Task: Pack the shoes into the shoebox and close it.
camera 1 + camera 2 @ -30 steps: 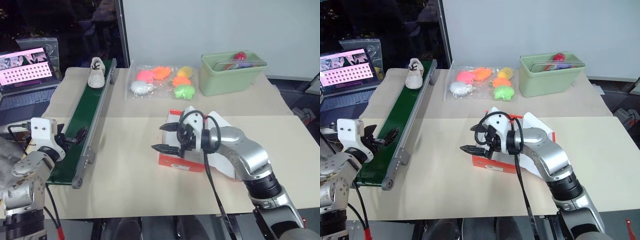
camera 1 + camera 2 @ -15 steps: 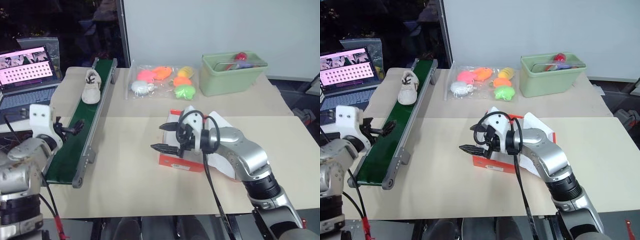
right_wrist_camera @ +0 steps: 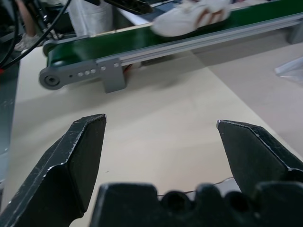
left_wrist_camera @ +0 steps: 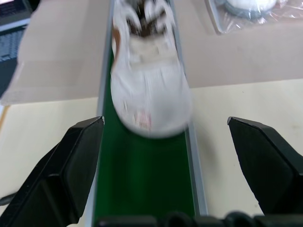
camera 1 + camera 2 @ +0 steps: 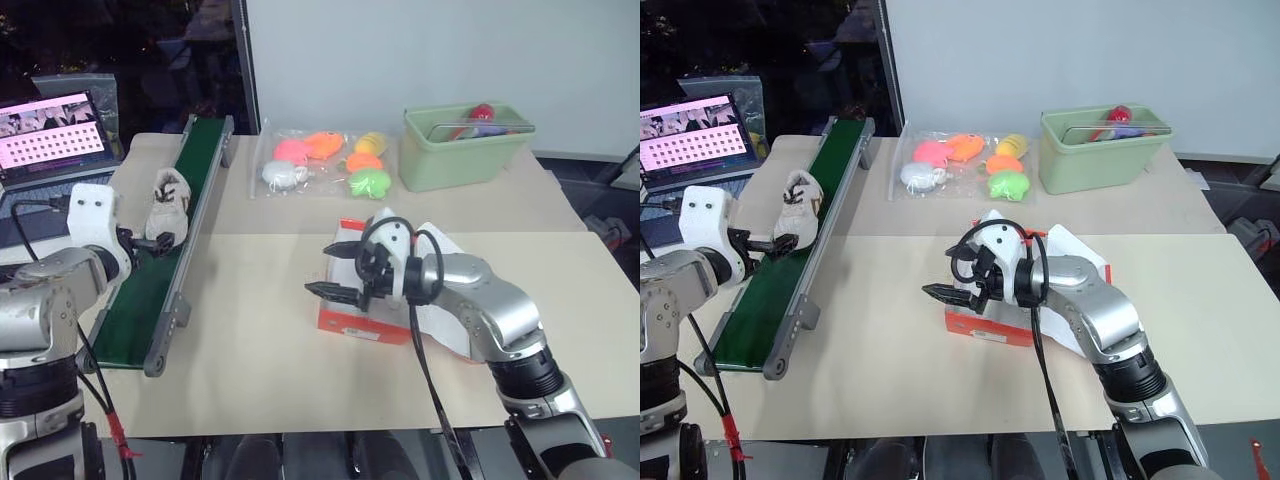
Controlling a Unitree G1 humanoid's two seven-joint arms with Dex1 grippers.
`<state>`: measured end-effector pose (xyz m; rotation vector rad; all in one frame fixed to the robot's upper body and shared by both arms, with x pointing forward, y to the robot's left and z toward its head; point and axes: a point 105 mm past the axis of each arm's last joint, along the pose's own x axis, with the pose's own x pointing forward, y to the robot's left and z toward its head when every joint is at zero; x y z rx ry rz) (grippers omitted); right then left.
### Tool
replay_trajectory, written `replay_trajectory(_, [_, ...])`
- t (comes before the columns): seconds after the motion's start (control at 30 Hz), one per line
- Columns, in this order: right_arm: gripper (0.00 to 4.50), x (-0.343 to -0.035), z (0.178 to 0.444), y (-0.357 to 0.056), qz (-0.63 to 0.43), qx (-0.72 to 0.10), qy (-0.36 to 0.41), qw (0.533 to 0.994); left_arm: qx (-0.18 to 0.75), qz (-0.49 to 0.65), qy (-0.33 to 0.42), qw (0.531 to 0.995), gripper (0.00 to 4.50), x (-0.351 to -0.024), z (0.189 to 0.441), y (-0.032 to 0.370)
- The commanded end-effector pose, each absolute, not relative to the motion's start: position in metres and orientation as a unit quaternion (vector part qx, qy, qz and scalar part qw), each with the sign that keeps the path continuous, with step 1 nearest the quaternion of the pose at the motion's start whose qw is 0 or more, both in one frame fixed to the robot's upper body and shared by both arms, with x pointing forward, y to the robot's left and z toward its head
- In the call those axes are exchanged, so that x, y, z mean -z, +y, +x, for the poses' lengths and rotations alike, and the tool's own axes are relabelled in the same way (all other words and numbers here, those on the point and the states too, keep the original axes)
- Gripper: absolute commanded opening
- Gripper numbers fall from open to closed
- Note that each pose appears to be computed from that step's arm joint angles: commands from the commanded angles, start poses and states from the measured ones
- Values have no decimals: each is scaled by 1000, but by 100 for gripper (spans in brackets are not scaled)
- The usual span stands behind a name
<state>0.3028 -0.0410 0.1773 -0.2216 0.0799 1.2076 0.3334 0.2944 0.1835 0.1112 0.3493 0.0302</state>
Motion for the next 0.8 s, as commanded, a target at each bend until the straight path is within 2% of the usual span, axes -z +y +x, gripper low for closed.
replay_trajectory(0.03, [439, -190, 299, -42, -104, -565, 13, 818, -21, 72, 164, 984, 450, -190, 332, 293])
replay_trajectory(0.13, [439, -191, 299, -43, -103, -564, 13, 819, -28, 69, 183, 980, 450, -178, 330, 297])
replay_trajectory(0.23, [439, -191, 300, -44, -103, -562, 13, 821, -30, 64, 233, 970, 450, -148, 325, 298])
replay_trajectory(0.33, [450, -192, 301, -45, -103, -559, 12, 823, -26, 61, 246, 967, 382, -138, 322, 295])
replay_trajectory(0.53, [450, -193, 302, -47, -101, -553, 11, 827, -20, 56, 237, 970, 175, -143, 326, 291])
replay_trajectory(0.67, [450, -194, 303, -49, -101, -549, 9, 829, -18, 55, 235, 970, 61, -144, 327, 291])
replay_trajectory(0.8, [450, -195, 304, -50, -101, -545, 9, 832, -19, 55, 235, 970, 61, -144, 328, 290])
